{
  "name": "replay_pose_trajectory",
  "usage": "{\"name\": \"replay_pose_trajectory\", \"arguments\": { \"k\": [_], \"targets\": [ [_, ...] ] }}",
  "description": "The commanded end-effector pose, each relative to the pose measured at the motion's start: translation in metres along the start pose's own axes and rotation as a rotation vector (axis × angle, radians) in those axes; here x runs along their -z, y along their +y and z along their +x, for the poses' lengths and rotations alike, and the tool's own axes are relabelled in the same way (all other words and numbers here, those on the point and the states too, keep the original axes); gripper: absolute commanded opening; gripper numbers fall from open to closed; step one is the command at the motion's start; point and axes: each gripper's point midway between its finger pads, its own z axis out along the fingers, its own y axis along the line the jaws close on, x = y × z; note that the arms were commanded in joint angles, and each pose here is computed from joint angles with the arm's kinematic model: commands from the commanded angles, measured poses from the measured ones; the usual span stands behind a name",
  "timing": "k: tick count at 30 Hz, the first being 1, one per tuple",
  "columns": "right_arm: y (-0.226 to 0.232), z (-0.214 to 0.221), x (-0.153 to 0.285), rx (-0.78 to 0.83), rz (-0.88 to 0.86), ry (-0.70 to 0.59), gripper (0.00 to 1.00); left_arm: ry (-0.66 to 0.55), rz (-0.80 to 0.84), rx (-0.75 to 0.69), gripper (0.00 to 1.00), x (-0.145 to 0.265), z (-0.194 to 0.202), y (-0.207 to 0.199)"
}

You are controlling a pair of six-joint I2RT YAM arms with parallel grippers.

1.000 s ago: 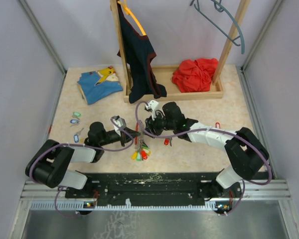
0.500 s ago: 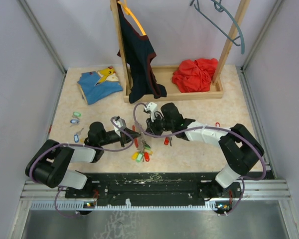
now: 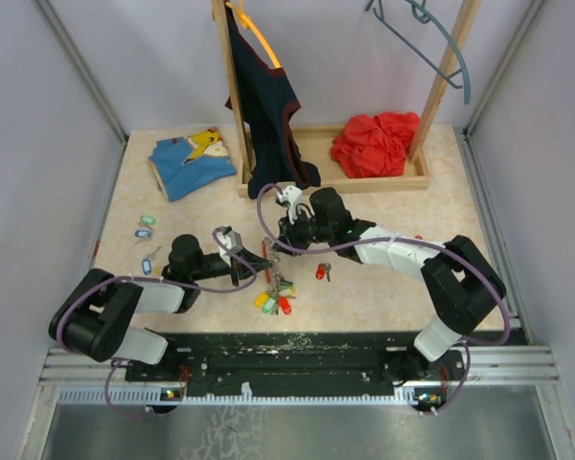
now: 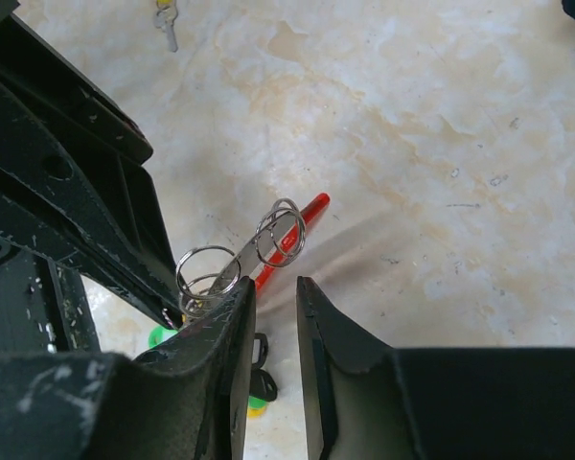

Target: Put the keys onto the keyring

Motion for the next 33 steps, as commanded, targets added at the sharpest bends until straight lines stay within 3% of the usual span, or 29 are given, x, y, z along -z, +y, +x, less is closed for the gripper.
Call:
{"name": "replay_pose_trajectory", "arguments": {
  "k": [1,7,17,28,33],
  "targets": [
    [-0.007,-0.018,0.017,-0.003,0.037,-0.08,0.27,-0.045,-0.008,-0.061,0.0,-0.003,-0.018,0.006],
    [0.011,-0.027,0.036,0.02,0.002,-0.149,0.42,-0.042,-0.02,-0.056,0.0,-0.003,-0.018,0.009],
    [0.026,-0.028,0.022,-0.018,-0.084,-0.168,0.47,-0.047,-0.003,-0.059,0.0,-0.003,-0.019,0.006],
    [0.007,0.026,0.001,-0.096,-0.023,-0.008,0.46,-0.069,0.018,-0.07,0.0,-0.003,-0.024,0.0],
    [-0.008,0.029,-0.005,-0.152,0.004,0.01,0.33,-0.102,0.086,-0.103,0.0,0.0,-0.03,-0.014]
  ]
}}
